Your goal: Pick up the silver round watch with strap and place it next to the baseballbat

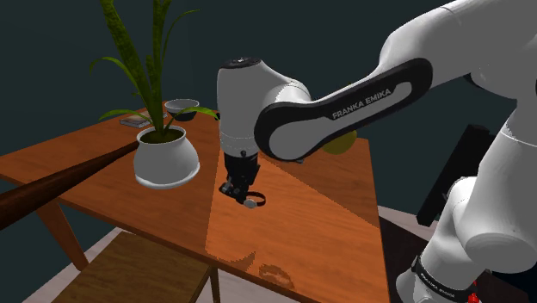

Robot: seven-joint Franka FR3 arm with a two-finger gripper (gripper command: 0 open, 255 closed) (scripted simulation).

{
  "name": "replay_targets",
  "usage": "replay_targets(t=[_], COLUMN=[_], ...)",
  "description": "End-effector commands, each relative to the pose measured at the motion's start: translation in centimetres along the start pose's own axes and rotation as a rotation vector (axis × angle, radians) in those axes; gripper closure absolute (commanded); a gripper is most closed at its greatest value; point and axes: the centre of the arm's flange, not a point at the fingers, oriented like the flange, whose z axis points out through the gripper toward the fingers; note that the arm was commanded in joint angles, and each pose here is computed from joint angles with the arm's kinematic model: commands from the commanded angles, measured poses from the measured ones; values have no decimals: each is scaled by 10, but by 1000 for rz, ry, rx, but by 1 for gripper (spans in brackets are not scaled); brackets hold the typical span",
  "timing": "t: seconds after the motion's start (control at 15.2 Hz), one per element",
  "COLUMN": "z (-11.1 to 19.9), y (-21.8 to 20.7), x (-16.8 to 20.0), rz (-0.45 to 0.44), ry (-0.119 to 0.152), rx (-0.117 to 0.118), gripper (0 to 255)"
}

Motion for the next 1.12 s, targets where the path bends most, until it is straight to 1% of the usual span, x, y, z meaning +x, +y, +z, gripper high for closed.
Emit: replay_targets(t=[0.0,1.06], z=[-11,-95], y=[0,8], x=[0,7], rz=[0,0], ry=[0,0], rx=[0,0], gripper=[255,255])
